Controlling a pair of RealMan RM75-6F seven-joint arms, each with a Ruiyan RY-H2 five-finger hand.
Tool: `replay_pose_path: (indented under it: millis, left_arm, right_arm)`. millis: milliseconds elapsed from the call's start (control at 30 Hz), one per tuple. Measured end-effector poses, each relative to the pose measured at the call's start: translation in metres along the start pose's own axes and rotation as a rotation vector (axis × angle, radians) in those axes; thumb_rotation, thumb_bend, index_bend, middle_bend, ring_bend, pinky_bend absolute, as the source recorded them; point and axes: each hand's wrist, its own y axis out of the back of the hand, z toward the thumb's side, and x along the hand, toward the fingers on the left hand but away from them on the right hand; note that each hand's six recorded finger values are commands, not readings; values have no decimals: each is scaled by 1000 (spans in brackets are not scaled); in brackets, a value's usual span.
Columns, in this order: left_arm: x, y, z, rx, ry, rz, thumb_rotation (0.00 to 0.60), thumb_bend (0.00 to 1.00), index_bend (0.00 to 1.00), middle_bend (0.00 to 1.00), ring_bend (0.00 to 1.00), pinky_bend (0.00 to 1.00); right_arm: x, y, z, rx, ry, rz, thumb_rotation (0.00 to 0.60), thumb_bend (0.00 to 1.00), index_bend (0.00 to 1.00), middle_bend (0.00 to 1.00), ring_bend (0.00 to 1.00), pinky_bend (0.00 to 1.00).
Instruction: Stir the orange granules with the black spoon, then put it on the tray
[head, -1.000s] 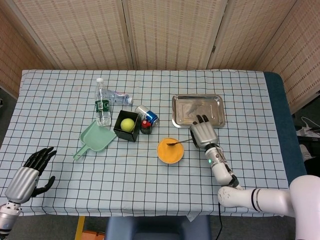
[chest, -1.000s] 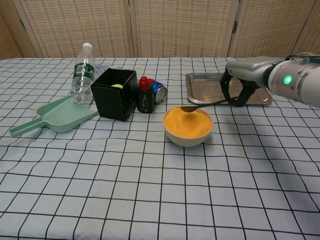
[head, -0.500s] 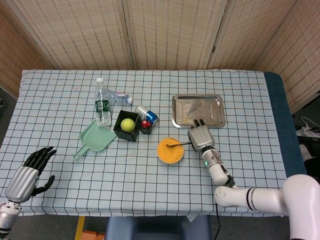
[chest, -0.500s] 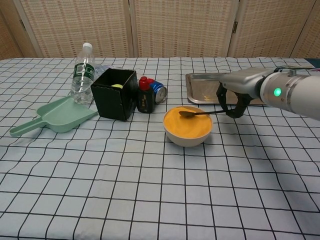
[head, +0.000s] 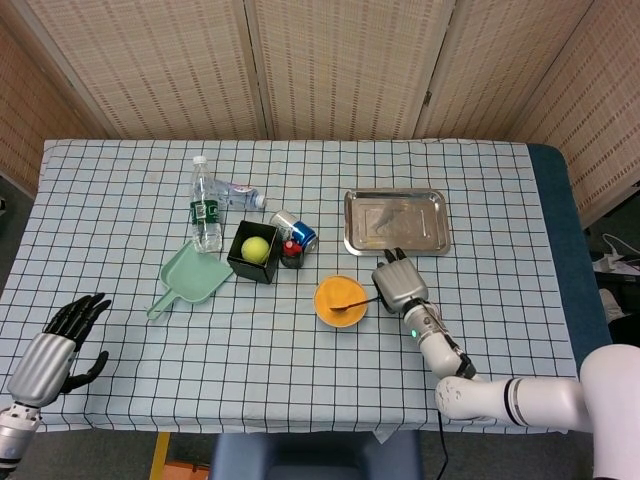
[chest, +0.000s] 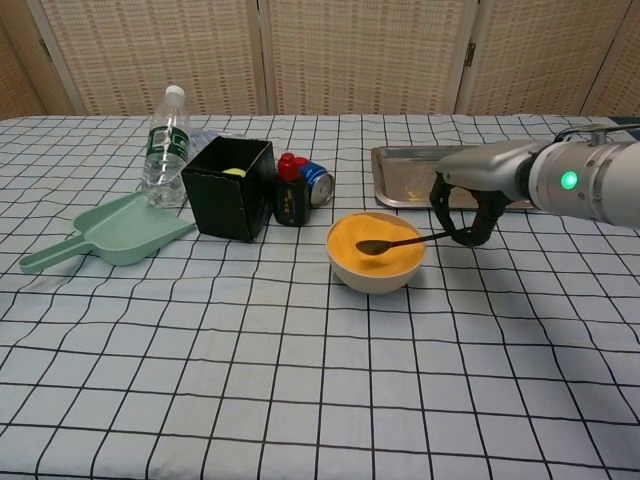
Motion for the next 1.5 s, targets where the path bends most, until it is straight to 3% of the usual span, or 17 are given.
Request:
replay_pose_path:
  millis: [267, 733, 1067, 1500]
  left_arm:
    - [0, -1, 1, 0, -4, -2, 600, 443, 0, 0, 0, 106]
    - [0, -1, 1, -2, -7, -4, 600, 443, 0, 0, 0, 107]
    - [0, 0, 1, -9, -11, -9, 600, 442, 0, 0, 0, 108]
    - [0, 2, 0, -18, -17, -11, 600, 443, 0, 0, 0, 108]
  right_arm:
    - [11, 17, -3, -48, 27, -53, 600, 504, 1000, 326, 43, 79]
    - [8, 10, 6, 53, 38, 31, 600, 510, 1000, 326, 43, 79]
    - [-3, 5, 16, 135, 5, 104, 600, 514, 1000, 326, 43, 79]
    - [-16, 16, 21, 181, -78, 48, 600, 515, 1000, 326, 48, 92]
